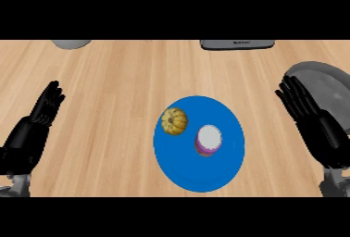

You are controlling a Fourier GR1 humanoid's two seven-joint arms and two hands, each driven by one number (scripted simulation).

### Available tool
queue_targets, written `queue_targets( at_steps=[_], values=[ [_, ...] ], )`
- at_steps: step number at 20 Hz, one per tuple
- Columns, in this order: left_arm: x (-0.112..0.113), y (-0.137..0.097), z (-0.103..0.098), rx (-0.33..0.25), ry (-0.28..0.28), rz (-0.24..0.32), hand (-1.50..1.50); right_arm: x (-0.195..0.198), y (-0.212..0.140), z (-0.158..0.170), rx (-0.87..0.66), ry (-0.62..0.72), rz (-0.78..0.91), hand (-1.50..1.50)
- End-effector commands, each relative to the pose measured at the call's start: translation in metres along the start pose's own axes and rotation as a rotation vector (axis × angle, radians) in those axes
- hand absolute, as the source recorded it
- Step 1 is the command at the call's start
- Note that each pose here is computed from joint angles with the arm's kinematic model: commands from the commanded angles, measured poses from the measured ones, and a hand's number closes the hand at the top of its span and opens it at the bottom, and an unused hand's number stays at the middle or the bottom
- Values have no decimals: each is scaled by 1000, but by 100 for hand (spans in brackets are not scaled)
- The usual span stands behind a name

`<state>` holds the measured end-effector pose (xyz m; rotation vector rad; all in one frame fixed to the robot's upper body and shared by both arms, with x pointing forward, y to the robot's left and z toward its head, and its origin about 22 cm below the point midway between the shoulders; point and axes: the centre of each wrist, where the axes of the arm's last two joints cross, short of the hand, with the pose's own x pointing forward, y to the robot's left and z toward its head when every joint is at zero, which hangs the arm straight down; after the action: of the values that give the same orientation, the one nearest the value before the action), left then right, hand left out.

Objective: Pick the can from the plate and place it in the pan

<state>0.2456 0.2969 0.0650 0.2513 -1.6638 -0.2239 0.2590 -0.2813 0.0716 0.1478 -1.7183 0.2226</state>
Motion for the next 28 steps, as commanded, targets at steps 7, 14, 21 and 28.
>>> queue_targets(
  at_steps=[7,14,21,28],
  values=[
    [-13,-11,-45,97,56,116,0,-48,76,-8,-42,135,121,150],
    [-15,-9,-29,149,97,128,0,-24,37,77,-387,-69,560,-150],
    [-9,-14,-39,124,88,140,0,71,41,98,-227,93,764,-150],
    [-17,-32,-39,66,82,136,0,154,56,92,-183,236,873,-150]
  ],
)
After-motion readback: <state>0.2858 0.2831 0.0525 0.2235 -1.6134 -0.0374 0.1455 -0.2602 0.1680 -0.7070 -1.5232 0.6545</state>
